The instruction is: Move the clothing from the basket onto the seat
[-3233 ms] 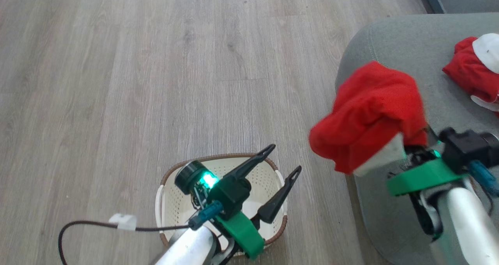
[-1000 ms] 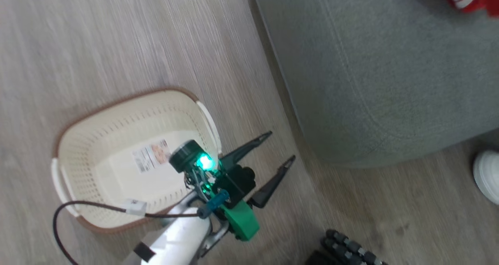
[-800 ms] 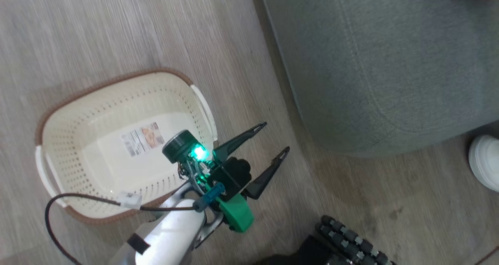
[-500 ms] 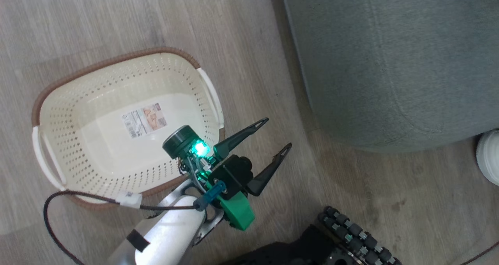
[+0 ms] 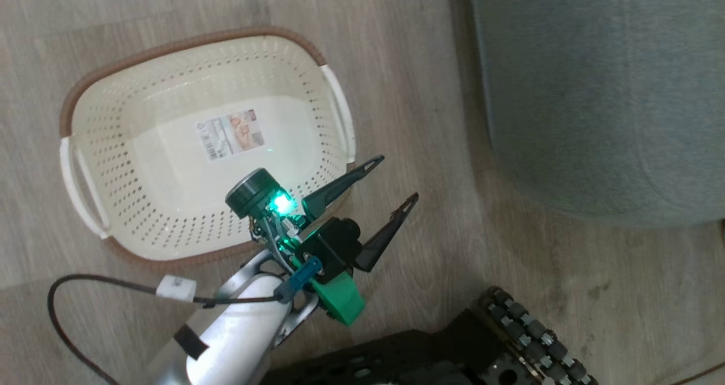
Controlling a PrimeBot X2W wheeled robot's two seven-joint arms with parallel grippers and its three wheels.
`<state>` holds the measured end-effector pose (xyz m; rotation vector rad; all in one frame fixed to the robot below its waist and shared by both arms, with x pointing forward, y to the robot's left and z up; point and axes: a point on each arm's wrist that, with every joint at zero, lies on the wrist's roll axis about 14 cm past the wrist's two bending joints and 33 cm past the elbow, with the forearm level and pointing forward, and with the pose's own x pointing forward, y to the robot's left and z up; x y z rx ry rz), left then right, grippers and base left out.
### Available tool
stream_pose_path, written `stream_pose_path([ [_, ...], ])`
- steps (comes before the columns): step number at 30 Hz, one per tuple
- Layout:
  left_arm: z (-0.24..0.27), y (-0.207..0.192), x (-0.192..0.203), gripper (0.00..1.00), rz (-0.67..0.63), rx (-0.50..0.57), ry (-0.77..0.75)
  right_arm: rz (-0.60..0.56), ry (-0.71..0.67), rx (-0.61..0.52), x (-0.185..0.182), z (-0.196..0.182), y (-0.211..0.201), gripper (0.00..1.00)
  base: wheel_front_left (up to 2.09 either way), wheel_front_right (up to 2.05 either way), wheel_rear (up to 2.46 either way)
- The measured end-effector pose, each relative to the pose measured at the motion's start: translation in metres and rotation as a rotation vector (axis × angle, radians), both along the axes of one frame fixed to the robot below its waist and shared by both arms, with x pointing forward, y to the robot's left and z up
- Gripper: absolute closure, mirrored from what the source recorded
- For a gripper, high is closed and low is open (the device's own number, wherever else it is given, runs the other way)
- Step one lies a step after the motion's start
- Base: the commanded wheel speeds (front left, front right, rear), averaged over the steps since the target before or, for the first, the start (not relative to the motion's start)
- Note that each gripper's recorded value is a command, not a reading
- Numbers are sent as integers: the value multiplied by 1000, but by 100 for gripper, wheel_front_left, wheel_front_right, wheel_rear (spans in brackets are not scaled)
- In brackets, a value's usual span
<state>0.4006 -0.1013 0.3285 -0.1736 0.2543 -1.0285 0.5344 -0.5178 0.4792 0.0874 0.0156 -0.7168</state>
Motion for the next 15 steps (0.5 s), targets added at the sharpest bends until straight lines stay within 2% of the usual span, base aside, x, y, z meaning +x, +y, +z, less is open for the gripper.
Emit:
stream_pose_path([
  [7, -4, 14, 7, 0, 53, 19, 4, 95, 204, -24, 19, -55, 24, 100, 0, 0, 0],
  [13, 4, 18, 11, 0, 87, 14, -3, 112, 292, -20, 18, -74, 27, 100, 0, 0, 0],
  [14, 5, 18, 11, 0, 90, 15, -7, 107, 298, -16, 16, -75, 26, 0, 0, 0, 0],
  [15, 6, 19, 12, 0, 95, 17, -10, 104, 305, -18, 14, -75, 24, 0, 0, 0, 0],
])
